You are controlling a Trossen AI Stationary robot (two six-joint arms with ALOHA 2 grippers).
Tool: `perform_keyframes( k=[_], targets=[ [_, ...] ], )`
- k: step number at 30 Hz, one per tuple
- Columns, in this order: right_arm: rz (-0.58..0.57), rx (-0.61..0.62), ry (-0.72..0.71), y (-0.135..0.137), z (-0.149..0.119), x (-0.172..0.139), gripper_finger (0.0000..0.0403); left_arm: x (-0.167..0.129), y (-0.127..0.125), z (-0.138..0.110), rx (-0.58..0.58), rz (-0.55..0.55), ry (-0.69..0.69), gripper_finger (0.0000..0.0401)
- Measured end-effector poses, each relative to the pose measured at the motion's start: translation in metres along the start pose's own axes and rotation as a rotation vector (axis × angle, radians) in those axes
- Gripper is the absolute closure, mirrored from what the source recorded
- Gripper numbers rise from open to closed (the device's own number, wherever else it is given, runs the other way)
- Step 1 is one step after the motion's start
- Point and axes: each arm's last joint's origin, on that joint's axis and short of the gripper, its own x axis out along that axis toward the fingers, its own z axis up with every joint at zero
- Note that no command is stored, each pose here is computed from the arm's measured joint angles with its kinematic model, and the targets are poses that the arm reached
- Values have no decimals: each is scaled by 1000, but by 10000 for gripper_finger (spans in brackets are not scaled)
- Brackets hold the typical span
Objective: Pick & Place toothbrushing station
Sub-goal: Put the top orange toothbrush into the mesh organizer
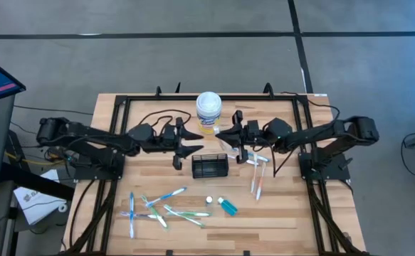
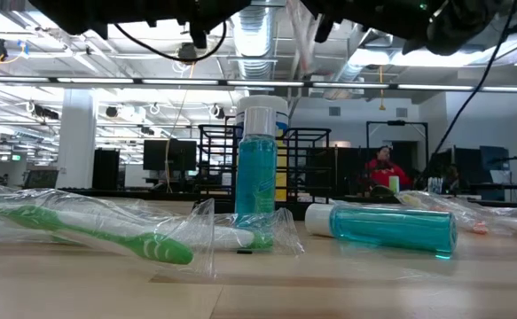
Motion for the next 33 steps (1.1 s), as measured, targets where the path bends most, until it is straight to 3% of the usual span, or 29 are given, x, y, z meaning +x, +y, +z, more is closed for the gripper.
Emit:
perform_keyframes(
  k=[9, 24, 33],
  targets=[
    [31, 2, 20, -1, -7, 16, 403, 10, 1, -11, -2, 12, -61, 241],
    [31, -6, 21, -2, -7, 16, 403, 34, 1, -23, -3, 27, -78, 235],
    [31, -6, 26, -2, -7, 16, 403, 36, 1, -20, -4, 35, -93, 283]
  ],
)
